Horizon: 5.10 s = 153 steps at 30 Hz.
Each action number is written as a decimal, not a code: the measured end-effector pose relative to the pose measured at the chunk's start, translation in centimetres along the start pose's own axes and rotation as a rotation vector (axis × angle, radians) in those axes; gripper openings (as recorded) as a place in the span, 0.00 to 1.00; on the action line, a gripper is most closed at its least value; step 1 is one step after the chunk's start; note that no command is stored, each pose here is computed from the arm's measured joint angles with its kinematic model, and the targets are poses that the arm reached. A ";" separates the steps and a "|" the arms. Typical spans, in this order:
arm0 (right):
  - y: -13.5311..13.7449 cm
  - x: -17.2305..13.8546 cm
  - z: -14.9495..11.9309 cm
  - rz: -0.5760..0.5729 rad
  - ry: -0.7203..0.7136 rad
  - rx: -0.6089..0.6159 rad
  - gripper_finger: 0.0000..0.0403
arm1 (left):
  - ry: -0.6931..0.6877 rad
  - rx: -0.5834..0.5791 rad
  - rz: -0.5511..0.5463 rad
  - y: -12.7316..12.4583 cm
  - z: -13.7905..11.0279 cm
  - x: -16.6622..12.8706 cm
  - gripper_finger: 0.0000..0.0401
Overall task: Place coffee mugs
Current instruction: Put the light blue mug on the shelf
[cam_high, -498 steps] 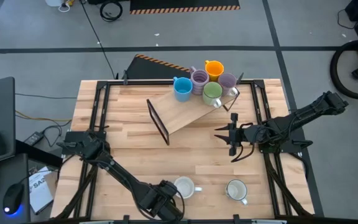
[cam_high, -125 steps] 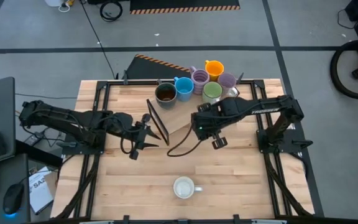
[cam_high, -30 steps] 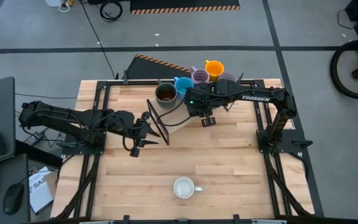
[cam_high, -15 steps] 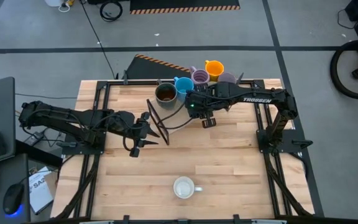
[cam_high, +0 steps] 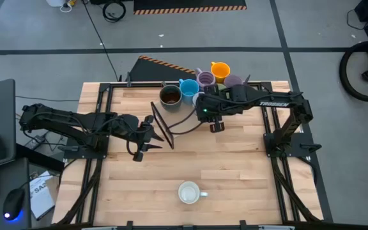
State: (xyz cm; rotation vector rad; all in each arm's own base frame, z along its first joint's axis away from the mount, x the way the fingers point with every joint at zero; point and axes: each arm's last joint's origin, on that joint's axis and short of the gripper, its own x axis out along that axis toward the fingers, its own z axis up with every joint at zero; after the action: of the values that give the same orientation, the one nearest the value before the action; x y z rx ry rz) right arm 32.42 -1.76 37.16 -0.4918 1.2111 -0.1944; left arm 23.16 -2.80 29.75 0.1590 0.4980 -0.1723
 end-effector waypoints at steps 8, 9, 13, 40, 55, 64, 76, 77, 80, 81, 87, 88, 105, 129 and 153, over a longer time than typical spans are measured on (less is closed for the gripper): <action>2.0 -1.6 0.7 0.032 -0.093 -0.024 0.45 | 0.052 -0.042 -0.007 -0.1 -0.5 0.0 0.34; 2.3 -1.8 1.0 0.059 -0.123 -0.019 0.45 | 0.060 -0.052 -0.008 -0.1 -0.6 0.0 0.34; 3.8 -2.6 2.2 0.227 -0.256 -0.015 0.44 | 0.100 -0.085 -0.011 -0.1 -1.0 0.0 0.34; 19.0 -1.8 4.7 0.391 -0.405 0.015 0.44 | 0.070 -0.339 0.004 -0.1 -0.7 0.0 0.34; 25.3 0.0 6.5 0.514 -0.384 -0.135 0.44 | 0.072 -0.343 0.003 -0.1 -0.6 0.0 0.34; 27.5 1.2 6.3 0.541 -0.332 -0.192 0.44 | 0.071 -0.346 0.003 -0.1 -0.6 -0.1 0.34; 29.6 4.5 6.3 0.490 -0.260 -0.304 0.33 | 0.070 -0.341 0.003 -0.1 -0.6 -0.1 0.34; 29.5 4.7 6.3 0.489 -0.253 -0.304 0.31 | 0.069 -0.341 0.003 -0.1 -0.6 -0.1 0.34; 29.0 5.1 6.2 0.486 -0.218 -0.283 0.25 | 0.069 -0.339 0.002 -0.1 -0.6 -0.1 0.34; 28.8 5.2 6.2 0.485 -0.207 -0.270 0.22 | 0.069 -0.339 0.003 -0.1 -0.6 -0.1 0.34; 27.3 6.0 5.9 0.473 -0.118 -0.246 0.10 | 0.069 -0.339 0.002 -0.1 -0.6 -0.1 0.34; 27.0 6.1 5.8 0.467 -0.105 -0.245 0.09 | 0.070 -0.339 0.002 -0.1 -0.6 -0.1 0.34; 19.9 6.0 5.3 0.452 -0.036 -0.185 0.09 | 0.079 -0.338 0.003 -0.1 -0.7 -0.1 0.34; 12.3 5.5 5.5 0.508 0.095 0.211 0.10 | 0.092 -0.339 0.005 -0.1 -0.8 -0.1 0.34; 5.0 -1.0 7.4 0.229 -0.157 0.210 0.10 | 0.095 -0.346 0.025 0.0 -0.8 0.0 0.34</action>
State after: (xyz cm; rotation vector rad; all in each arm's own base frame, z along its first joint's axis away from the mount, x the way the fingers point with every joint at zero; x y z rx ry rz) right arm 38.39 4.96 37.63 -0.1797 1.0698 -0.0842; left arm 22.75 -2.68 29.06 -0.1648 0.6122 -0.0520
